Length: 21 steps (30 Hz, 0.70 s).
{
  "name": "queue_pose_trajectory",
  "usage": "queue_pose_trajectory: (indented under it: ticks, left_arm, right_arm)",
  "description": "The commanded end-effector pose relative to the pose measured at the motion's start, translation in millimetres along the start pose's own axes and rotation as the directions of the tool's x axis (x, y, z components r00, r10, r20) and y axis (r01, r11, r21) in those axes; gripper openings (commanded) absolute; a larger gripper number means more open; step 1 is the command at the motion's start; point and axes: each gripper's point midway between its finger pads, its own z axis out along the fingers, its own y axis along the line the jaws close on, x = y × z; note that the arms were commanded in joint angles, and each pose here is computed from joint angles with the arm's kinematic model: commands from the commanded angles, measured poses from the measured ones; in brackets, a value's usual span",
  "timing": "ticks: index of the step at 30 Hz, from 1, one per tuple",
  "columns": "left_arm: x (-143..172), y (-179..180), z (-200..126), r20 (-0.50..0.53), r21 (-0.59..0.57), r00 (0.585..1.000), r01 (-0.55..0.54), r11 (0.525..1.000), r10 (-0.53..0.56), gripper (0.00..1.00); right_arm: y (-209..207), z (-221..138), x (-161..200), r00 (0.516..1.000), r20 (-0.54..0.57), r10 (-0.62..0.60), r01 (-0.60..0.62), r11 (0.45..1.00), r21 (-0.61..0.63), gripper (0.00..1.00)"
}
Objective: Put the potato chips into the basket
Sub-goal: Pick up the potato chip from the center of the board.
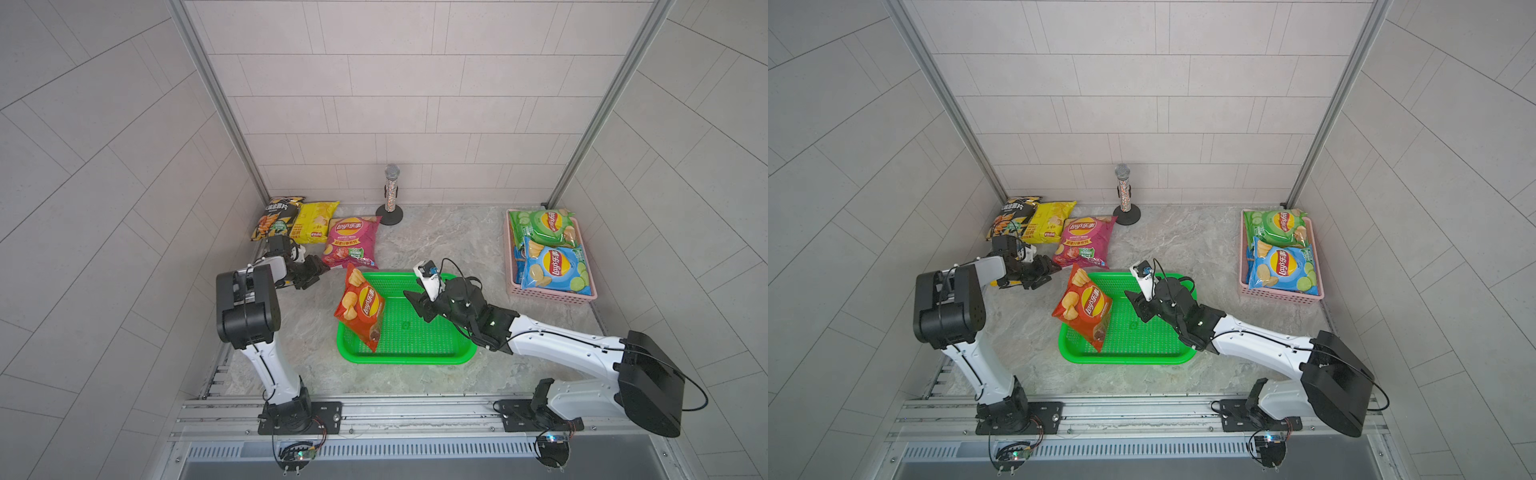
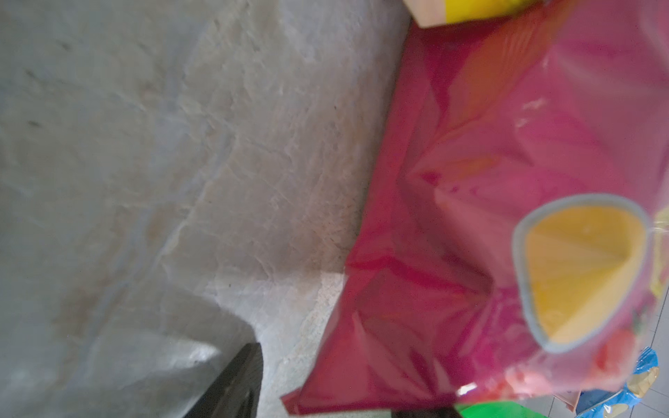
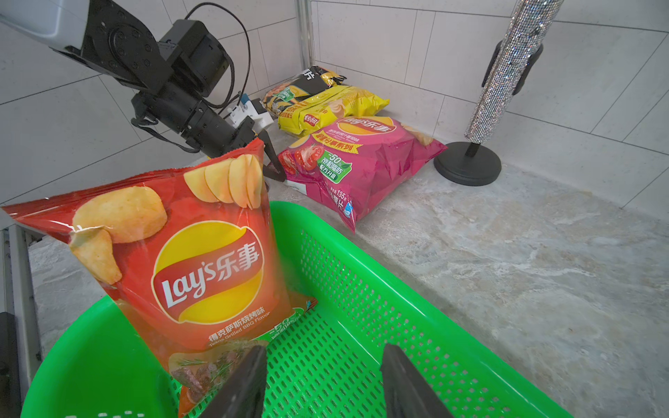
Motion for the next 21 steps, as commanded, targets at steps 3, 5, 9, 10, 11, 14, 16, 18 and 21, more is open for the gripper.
queue_pose_trajectory:
  ticks: [3,5,9,10,11,14,16,18,21]
  left_arm:
    - [-18,-10,-1,0.038,0.037,0.999,0.002,0.999,-0.003,0.59]
    - [-18,-12,-2,0.035,0.047,0.999,0.006,0.999,-0.008,0.59]
    - [-15,-17,-11,0.052,0.052,0.999,-0.001,0.999,-0.001,0.59]
    - [-14,-17,-14,0.062,0.048,0.998,-0.008,0.999,0.005,0.59]
    - [-14,-17,-18,0.078,0.040,0.997,-0.018,0.999,0.015,0.60]
    - [-15,-15,-28,0.125,0.013,0.991,-0.048,0.999,0.046,0.61]
    - [-18,-15,-30,0.134,0.014,0.989,-0.062,0.998,0.059,0.62]
    - [-20,-14,-28,0.122,0.017,0.991,-0.061,0.998,0.058,0.63]
    - [-23,-12,-20,0.105,0.022,0.993,-0.055,0.998,0.052,0.64]
  right_arm:
    - [-1,-7,-19,0.999,0.035,-0.011,0.011,1.000,0.008,0.56]
    - [-1,-7,-18,0.999,0.030,-0.014,0.014,1.000,0.008,0.56]
    - [-2,-10,-18,0.999,0.030,-0.021,0.020,1.000,0.015,0.56]
    - [-3,-10,-18,0.999,0.029,-0.022,0.021,1.000,0.018,0.56]
    - [-3,-10,-17,0.999,0.029,-0.025,0.024,1.000,0.019,0.56]
    - [-3,-10,-16,0.999,0.026,-0.027,0.026,1.000,0.015,0.56]
    - [-3,-10,-16,0.999,0.025,-0.027,0.027,1.000,0.013,0.56]
    - [-2,-10,-15,0.999,0.025,-0.029,0.029,1.000,0.011,0.56]
    - [-2,-9,-16,0.999,0.026,-0.031,0.031,0.999,0.011,0.56]
